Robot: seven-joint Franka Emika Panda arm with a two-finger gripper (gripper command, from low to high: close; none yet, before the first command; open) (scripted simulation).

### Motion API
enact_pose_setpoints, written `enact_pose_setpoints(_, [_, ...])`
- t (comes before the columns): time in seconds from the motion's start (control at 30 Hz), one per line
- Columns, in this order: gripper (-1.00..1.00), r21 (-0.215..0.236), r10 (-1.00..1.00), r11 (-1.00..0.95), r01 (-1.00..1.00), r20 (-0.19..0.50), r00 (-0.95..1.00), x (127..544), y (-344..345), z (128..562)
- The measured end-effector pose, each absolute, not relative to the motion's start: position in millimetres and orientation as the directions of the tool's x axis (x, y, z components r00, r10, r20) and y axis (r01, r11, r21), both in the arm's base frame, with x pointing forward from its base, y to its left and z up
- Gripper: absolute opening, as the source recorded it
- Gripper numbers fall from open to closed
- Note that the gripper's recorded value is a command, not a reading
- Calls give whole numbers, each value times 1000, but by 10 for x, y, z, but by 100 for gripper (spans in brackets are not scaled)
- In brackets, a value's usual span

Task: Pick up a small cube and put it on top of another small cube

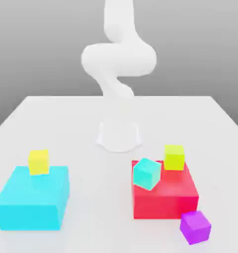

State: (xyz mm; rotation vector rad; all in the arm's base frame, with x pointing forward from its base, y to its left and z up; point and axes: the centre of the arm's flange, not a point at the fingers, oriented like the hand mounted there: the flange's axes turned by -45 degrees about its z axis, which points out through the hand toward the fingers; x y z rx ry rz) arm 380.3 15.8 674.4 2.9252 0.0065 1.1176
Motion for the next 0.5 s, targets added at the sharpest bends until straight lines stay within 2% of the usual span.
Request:
enact_pose_setpoints(0.23, [0,58,76,-997,54,506,859,4533,624,5556])
enact_pose_setpoints(0.5, [0,73,159,-987,144,305,939,4861,1157,4064])
